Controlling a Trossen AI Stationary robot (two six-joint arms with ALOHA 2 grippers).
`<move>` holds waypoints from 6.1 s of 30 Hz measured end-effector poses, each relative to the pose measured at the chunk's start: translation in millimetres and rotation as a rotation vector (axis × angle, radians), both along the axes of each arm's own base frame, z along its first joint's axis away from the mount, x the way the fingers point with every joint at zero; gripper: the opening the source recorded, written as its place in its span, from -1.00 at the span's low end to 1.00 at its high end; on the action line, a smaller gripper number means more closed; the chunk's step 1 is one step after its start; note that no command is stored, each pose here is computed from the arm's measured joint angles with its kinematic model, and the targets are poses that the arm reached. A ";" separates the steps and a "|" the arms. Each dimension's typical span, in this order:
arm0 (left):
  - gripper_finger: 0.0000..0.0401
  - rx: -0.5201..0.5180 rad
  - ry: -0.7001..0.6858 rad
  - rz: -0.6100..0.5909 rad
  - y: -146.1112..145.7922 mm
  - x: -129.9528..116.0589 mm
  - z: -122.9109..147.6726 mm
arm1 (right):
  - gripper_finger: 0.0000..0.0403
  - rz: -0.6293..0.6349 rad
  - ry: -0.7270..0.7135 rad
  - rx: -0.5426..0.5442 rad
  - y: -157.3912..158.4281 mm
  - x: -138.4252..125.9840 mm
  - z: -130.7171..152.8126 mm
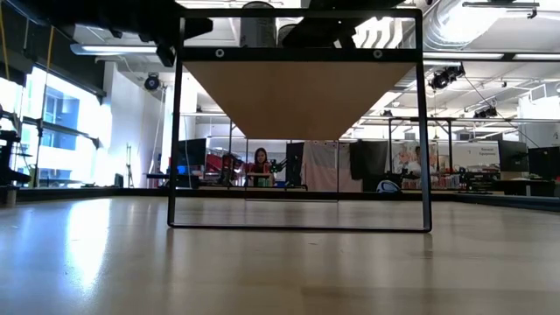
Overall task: Place canned beverage on shelf
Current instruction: Put the right white blue soda can on the shelf, then put the white blue soda can on the shelf aligned with the other white blue soda can
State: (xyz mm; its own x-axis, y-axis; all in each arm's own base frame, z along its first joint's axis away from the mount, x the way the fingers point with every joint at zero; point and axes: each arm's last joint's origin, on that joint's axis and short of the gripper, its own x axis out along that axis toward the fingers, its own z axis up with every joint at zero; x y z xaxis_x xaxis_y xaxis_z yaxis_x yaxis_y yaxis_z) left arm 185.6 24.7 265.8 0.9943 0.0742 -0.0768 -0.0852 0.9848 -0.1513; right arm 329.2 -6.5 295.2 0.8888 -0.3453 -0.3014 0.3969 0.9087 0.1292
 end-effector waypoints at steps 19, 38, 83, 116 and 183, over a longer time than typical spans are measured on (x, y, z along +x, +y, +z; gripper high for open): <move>-1.00 0.047 0.052 0.012 28.8 14.2 -14.8 | -1.00 0.039 -0.052 0.045 -0.2 7.4 -2.2; -1.00 -0.011 0.046 -0.047 32.9 35.6 -29.7 | -1.00 0.004 -0.042 0.053 -1.3 9.8 -7.0; -0.99 -0.137 0.140 -0.305 -52.7 -38.0 109.3 | -1.00 0.021 -0.002 -0.005 0.7 -35.2 30.6; 0.11 -0.228 0.981 -0.568 -182.5 -65.7 77.9 | -1.00 0.063 -0.043 0.081 49.2 -67.2 48.3; 0.96 0.024 1.377 -0.302 -218.1 -34.6 7.0 | -1.00 0.160 0.180 0.013 49.8 -74.1 31.1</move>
State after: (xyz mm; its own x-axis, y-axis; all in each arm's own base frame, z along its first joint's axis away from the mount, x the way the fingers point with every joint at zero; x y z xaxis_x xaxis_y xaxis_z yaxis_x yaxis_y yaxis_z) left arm 151.0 -193.4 272.8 0.1023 -0.1098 -0.9887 0.0628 0.9926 -0.1037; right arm 255.1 43.4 326.3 0.8633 -0.1994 -0.4636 0.2654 0.9607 0.0811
